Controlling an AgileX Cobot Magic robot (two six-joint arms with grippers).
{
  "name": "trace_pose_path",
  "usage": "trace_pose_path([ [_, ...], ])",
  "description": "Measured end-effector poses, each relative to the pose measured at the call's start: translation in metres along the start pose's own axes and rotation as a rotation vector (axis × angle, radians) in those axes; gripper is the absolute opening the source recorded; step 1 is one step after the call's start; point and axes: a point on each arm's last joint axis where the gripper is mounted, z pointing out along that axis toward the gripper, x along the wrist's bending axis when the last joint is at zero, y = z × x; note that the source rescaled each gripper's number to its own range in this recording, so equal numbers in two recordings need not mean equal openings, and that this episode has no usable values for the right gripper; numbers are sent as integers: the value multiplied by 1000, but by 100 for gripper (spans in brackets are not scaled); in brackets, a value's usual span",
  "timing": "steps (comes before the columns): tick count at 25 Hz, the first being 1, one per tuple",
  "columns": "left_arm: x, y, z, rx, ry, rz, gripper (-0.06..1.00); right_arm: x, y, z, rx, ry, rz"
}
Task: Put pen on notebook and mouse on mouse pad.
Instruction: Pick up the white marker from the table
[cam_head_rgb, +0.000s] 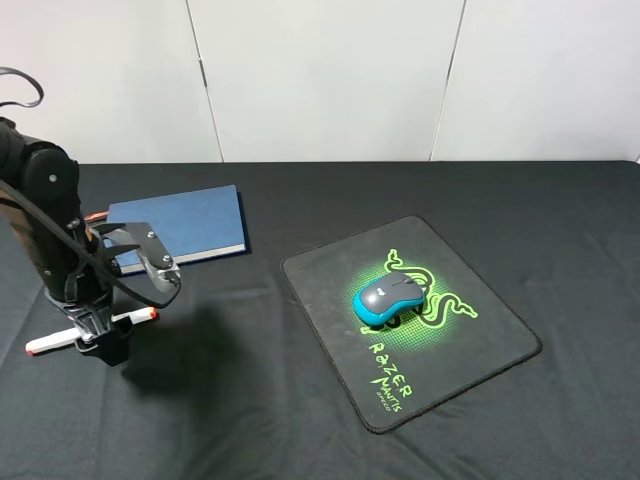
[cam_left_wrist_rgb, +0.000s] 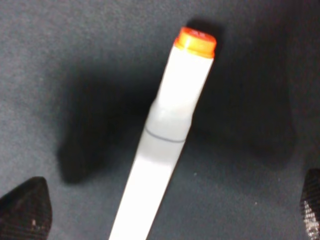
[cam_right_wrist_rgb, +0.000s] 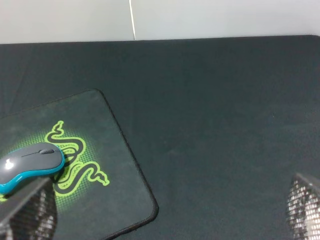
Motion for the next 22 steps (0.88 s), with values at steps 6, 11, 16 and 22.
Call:
trace_pose_path([
  [6,1,-1,5,11,-10,-5,100,0,0,0,0,0,0],
  [11,3,-1,8,2,-7,-16,100,0,0,0,0,0,0],
  [16,3,-2,10,6,-10,-27,100,0,0,0,0,0,0],
  [22,4,-2,10,7,-11,-31,90,0,0,0,0,0,0],
])
